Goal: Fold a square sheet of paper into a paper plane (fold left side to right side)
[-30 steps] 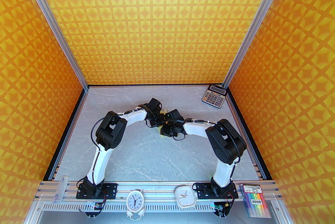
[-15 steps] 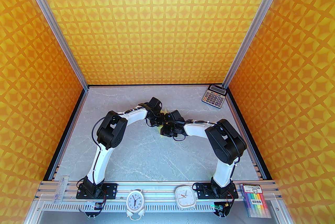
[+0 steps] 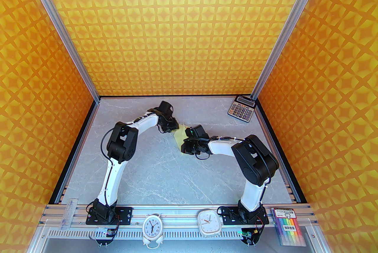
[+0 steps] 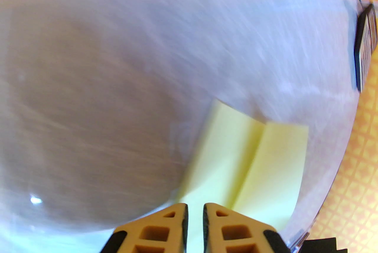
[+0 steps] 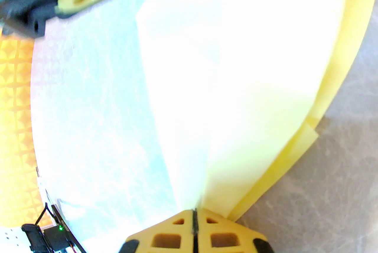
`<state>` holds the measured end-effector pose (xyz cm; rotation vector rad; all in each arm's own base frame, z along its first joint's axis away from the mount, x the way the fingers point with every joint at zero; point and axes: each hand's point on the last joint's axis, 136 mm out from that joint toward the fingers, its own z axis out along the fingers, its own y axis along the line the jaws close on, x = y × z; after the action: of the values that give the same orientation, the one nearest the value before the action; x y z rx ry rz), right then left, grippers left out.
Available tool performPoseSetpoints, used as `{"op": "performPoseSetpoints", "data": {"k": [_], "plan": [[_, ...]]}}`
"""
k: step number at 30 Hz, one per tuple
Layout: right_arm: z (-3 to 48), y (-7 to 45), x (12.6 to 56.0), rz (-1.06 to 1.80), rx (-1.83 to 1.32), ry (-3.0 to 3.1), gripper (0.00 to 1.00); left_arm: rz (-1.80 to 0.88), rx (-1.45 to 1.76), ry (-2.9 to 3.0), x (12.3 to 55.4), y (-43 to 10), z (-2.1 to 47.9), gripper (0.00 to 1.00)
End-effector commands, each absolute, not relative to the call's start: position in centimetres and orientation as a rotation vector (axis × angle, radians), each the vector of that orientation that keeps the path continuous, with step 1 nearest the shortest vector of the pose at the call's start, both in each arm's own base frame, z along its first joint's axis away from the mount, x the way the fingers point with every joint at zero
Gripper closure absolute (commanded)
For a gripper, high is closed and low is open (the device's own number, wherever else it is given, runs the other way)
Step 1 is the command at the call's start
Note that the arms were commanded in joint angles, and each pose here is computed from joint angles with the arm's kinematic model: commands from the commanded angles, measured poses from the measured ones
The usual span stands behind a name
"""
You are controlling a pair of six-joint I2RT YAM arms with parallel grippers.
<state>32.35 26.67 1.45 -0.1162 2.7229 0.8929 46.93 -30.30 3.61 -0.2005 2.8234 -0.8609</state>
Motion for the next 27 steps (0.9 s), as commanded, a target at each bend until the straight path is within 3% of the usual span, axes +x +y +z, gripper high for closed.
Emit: {"op": "performPoseSetpoints", "data": {"k": [1, 13, 20, 27], "plan": [[-3.1, 23.8, 27.1, 0.775, -0.123, 2.984, 0.92, -0.853, -0.143, 2.771, 46.4, -30.5, 6.7, 0.83], [-2.5, 23.9, 27.7, 0.819, -0.117, 2.97, 0.92, -1.038, -0.012, 2.732, 41.9, -34.7, 9.7, 0.85], [-2.3, 23.9, 28.4, 0.83, -0.076, 2.949, 0.92, -1.083, -0.077, 2.804, 40.2, -35.9, 6.0, 0.93], [-2.5, 24.1, 28.3, 0.851, -0.076, 2.952, 0.92, -1.046, -0.128, 2.855, 40.8, -35.8, 2.3, 0.94]]}}
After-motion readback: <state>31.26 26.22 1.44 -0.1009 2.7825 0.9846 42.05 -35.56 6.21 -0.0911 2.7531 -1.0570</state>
